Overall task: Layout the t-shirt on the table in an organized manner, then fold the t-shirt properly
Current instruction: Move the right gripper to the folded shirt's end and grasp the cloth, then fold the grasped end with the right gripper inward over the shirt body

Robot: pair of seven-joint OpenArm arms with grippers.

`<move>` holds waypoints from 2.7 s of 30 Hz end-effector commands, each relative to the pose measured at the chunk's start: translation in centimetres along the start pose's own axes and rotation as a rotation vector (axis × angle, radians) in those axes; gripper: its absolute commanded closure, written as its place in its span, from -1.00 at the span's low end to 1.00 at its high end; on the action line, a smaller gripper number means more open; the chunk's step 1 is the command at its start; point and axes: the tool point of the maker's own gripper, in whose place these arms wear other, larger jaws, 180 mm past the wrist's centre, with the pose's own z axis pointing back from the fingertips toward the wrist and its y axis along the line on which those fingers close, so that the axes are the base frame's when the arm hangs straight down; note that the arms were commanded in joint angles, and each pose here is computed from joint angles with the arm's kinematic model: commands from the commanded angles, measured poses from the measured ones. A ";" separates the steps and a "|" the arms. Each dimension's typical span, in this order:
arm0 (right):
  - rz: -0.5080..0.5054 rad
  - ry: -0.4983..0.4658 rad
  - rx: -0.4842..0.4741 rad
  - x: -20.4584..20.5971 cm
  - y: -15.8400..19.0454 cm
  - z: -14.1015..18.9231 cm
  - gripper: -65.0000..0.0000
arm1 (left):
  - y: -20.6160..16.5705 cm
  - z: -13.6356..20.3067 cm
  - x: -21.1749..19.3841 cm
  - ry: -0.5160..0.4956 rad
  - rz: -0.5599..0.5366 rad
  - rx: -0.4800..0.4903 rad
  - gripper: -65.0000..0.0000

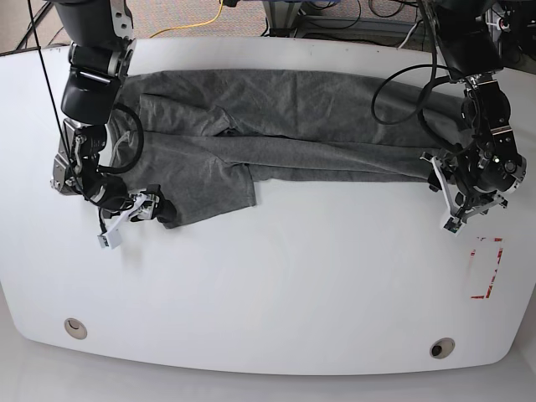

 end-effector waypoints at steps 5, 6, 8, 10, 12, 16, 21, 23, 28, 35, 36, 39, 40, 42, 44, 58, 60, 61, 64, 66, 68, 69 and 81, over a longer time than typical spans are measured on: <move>0.019 -0.006 0.012 0.7 1.1 -0.9 -0.60 | 1.1 0.8 1.1 -0.038 -0.008 0.029 0.02; 0.013 -0.001 0.018 0.3 1.4 -1.1 -0.60 | 1.1 0.8 1.1 -0.038 -0.008 0.029 0.02; 0.011 0.012 0.023 -0.4 1.7 -1.4 -0.59 | 1.1 0.8 1.1 -0.038 -0.008 0.029 0.02; 0.006 0.028 0.033 -0.9 2.2 -1.7 -0.59 | 1.1 0.8 1.1 -0.038 -0.008 0.029 0.02; 0.003 0.047 0.045 -1.4 2.7 -2.0 -0.59 | 1.1 0.8 1.1 -0.038 -0.008 0.029 0.02; -0.003 0.058 0.060 -1.9 3.4 -2.5 -0.59 | 1.1 0.8 1.1 -0.038 -0.008 0.029 0.02; -0.004 0.059 0.060 -2.0 3.4 -2.5 -0.44 | 1.1 0.8 1.1 -0.038 -0.008 0.029 0.02; -0.005 0.058 0.061 -1.9 3.4 -2.5 -0.29 | 1.1 0.8 1.1 -0.036 -0.008 0.030 0.02; -0.003 0.053 0.064 -1.6 3.5 -2.5 0.44 | 1.1 0.8 1.1 -0.036 -0.008 0.030 0.02; 0.027 0.073 0.064 -1.1 3.8 -2.2 0.98 | 1.1 0.7 1.1 -0.037 -0.006 0.028 0.02; 0.043 0.073 0.062 -0.7 4.0 -2.0 0.98 | 1.1 0.7 1.1 -0.037 -0.006 0.028 0.02; 0.084 0.095 0.065 -0.7 5.0 -1.6 0.98 | 1.1 0.7 1.1 -0.036 -0.006 0.027 0.02; 0.100 0.101 0.066 -0.6 5.3 -1.5 0.98 | 1.1 0.7 1.1 -0.036 -0.006 0.027 0.02; 0.131 0.115 0.062 -0.5 5.9 -1.1 0.98 | 1.1 0.7 1.1 -0.036 -0.006 0.027 0.02; 0.180 0.142 0.048 -0.7 6.4 -0.3 0.98 | 1.1 0.7 1.1 -0.038 -0.006 0.027 0.02; 0.235 0.148 0.193 -3.3 11.0 3.5 0.97 | 1.0 0.6 1.0 -0.032 -0.008 0.028 0.02; 0.237 0.158 0.239 -4.1 11.9 3.7 0.97 | 1.0 0.6 0.9 -0.030 -0.009 0.027 0.02; 0.239 0.167 0.269 -4.5 12.5 3.7 0.97 | 0.9 0.5 0.9 -0.028 -0.011 0.026 0.02; 0.243 0.193 0.346 -5.7 13.7 4.2 0.97 | 0.8 0.5 0.8 -0.026 -0.010 0.023 0.02; 0.230 0.208 0.396 -6.7 14.4 4.5 0.97 | 0.8 0.5 0.7 -0.025 -0.010 0.022 0.02; 0.205 0.209 0.440 -7.4 15.1 4.9 0.97 | 0.8 0.5 0.7 -0.025 -0.010 0.022 0.02; 0.196 0.206 0.456 -7.5 15.3 5.1 0.97 | 0.8 0.5 0.7 -0.025 -0.010 0.022 0.02; 0.126 0.208 0.521 -8.9 15.2 6.9 0.97 | 0.0 -1.3 -1.1 0.037 0.024 -0.032 0.02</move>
